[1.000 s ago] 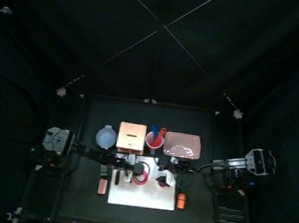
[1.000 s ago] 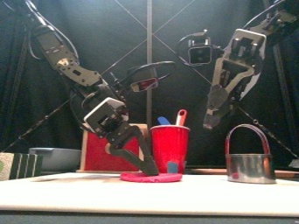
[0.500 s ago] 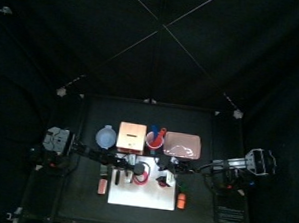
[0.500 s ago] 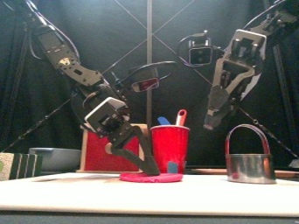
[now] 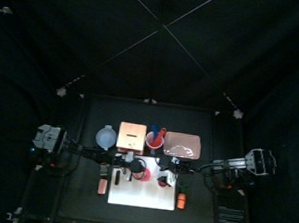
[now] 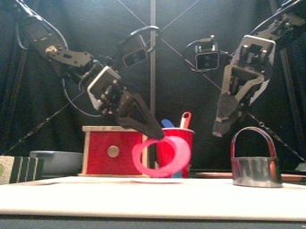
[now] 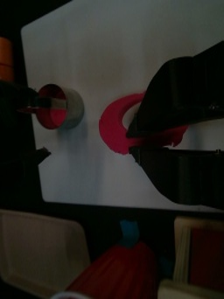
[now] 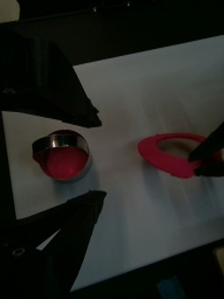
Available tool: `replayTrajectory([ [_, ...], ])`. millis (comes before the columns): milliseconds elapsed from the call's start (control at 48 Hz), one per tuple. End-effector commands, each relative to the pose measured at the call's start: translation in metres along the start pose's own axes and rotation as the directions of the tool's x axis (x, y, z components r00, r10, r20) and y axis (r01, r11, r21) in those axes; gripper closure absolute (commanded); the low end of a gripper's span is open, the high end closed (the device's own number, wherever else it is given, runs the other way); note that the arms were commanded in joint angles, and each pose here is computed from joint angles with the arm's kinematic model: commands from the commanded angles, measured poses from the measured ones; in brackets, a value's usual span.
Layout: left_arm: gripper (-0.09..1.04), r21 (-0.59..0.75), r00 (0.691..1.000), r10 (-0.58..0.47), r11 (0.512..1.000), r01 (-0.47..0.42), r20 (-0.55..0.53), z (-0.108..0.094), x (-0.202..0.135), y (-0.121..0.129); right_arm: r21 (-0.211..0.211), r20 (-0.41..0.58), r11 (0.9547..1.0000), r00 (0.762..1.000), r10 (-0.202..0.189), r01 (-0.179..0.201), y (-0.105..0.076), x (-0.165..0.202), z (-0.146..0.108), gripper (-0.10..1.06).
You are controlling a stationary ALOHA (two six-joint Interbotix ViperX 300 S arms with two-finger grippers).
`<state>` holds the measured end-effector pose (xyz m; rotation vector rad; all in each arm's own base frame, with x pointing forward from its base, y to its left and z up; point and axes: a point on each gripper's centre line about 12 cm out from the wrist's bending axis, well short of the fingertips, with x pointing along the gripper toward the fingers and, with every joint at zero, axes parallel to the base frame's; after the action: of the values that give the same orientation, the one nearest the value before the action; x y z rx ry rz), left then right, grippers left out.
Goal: Get the cutter from the drawer then cut the dough then place the extra dough in the bowl
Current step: Place the extra dough in the bowl
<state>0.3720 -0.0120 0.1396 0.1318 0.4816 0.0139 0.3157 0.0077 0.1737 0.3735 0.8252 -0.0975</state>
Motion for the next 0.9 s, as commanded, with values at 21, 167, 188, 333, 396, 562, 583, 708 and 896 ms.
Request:
replayTrajectory([
  [21, 0.40, -0.010, 0.986, 0.065, 0.998, -0.064, 0.155, 0.025, -0.025, 0.017, 0.000, 0.053, 1.0000, 0.999, 0.003, -0.003, -0.001, -0.011, 0.012, 0.05],
  [167, 0.40, -0.026, 0.956, 0.135, 0.991, -0.133, 0.260, 0.038, -0.061, 0.038, -0.011, 0.055, 0.9999, 0.998, 0.000, 0.000, -0.002, -0.011, 0.013, 0.05],
  [188, 0.40, -0.031, 0.953, 0.146, 0.989, -0.142, 0.265, 0.038, -0.066, 0.042, -0.012, 0.055, 0.9999, 0.998, 0.000, 0.000, -0.002, -0.011, 0.013, 0.05],
  [333, 0.40, -0.086, 0.925, 0.223, 0.975, -0.206, 0.307, 0.043, -0.099, 0.064, -0.013, 0.058, 0.9999, 0.998, 0.000, 0.001, -0.002, -0.011, 0.015, 0.05],
  [396, 0.40, -0.105, 0.911, 0.250, 0.968, -0.228, 0.328, 0.046, -0.112, 0.072, -0.013, 0.058, 0.9999, 0.998, 0.000, 0.001, -0.002, -0.011, 0.015, 0.05],
  [562, 0.40, -0.179, 0.885, 0.342, 0.938, -0.298, 0.316, 0.038, -0.145, 0.096, -0.012, 0.057, 0.9999, 0.998, 0.001, 0.000, -0.001, -0.010, 0.015, 0.05],
  [583, 0.40, -0.199, 0.882, 0.359, 0.930, -0.310, 0.305, 0.035, -0.150, 0.100, -0.012, 0.055, 0.9999, 0.998, 0.000, 0.000, -0.001, -0.010, 0.015, 0.05],
  [708, 0.40, -0.276, 0.885, 0.404, 0.899, -0.339, 0.232, 0.016, -0.169, 0.110, -0.016, 0.058, 0.9999, 0.998, 0.001, 0.000, -0.001, -0.011, 0.015, 0.05],
  [896, 0.40, -0.353, 0.889, 0.434, 0.862, -0.363, 0.144, -0.017, -0.187, 0.111, -0.024, 0.065, 0.9997, 0.998, -0.001, 0.002, -0.001, -0.011, 0.018, 0.05],
])
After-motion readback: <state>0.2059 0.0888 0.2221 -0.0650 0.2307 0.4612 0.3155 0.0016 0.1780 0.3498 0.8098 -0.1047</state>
